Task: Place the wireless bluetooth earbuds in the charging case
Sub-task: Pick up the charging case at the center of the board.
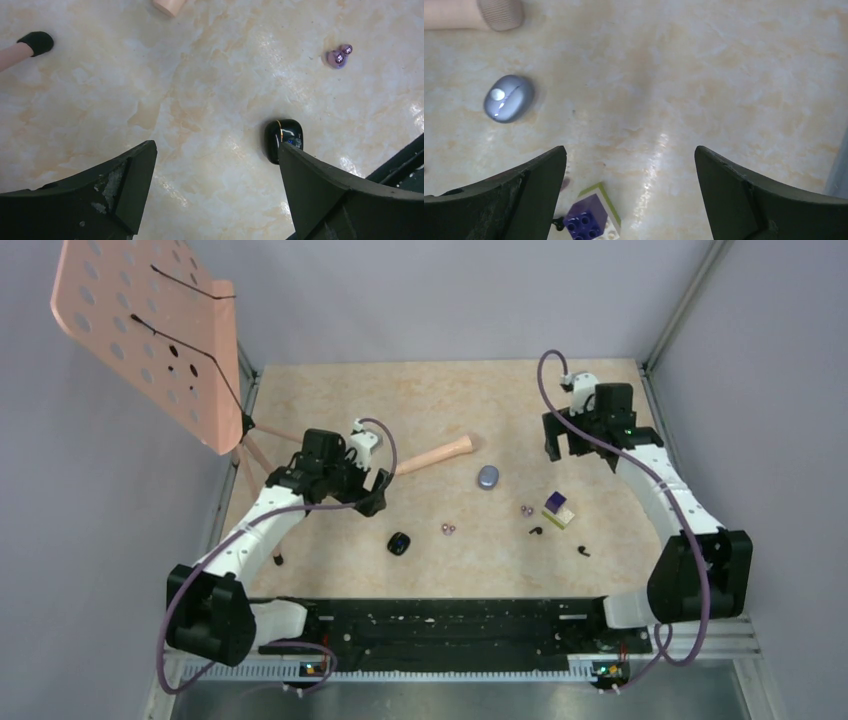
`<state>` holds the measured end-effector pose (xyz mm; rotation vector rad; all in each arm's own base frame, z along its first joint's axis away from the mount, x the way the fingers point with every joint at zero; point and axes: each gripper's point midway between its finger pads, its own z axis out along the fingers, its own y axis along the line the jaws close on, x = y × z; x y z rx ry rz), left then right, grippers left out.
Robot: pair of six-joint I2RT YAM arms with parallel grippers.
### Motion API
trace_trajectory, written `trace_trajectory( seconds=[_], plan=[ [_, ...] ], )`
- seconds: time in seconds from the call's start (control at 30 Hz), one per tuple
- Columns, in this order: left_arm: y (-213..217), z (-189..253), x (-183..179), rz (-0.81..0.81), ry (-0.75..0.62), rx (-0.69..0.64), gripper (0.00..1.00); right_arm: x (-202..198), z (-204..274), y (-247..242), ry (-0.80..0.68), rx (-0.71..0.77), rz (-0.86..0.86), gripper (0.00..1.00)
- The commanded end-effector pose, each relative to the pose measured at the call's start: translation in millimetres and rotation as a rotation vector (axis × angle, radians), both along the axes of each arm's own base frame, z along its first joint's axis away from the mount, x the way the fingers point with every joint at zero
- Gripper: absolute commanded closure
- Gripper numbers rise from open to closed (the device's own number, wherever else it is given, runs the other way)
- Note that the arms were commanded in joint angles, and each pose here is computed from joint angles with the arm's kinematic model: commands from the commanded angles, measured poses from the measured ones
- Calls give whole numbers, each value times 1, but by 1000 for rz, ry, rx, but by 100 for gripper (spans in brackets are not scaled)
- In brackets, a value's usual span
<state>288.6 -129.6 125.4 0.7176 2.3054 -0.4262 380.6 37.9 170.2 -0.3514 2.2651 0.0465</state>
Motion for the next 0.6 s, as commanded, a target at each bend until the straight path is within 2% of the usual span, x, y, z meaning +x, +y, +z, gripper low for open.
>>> trace_trajectory(
  seconds=[0.0,0.1,0.17,0.27,0.33,0.47,0.57],
  plan=[
    [-4,5,-18,-35,37,-34,3,8,29,78,-85,131,416,1],
    [1,3,-25,-18,68,-21,3,-11,31,130,-111,231,744,1],
    [4,2,-29,-15,83,-10,3,-16,20,157,-89,236,850,2],
    [9,2,-33,0,91,8,4,-31,7,195,-32,239,1033,10],
    [16,-1,-38,-8,93,45,4,-40,-3,218,-14,221,1129,13],
    [37,-13,-62,-141,83,157,6,-69,-29,268,-41,103,1357,18],
    [47,-10,-81,-232,-2,173,6,-86,-47,300,-52,57,1493,19]
  ],
)
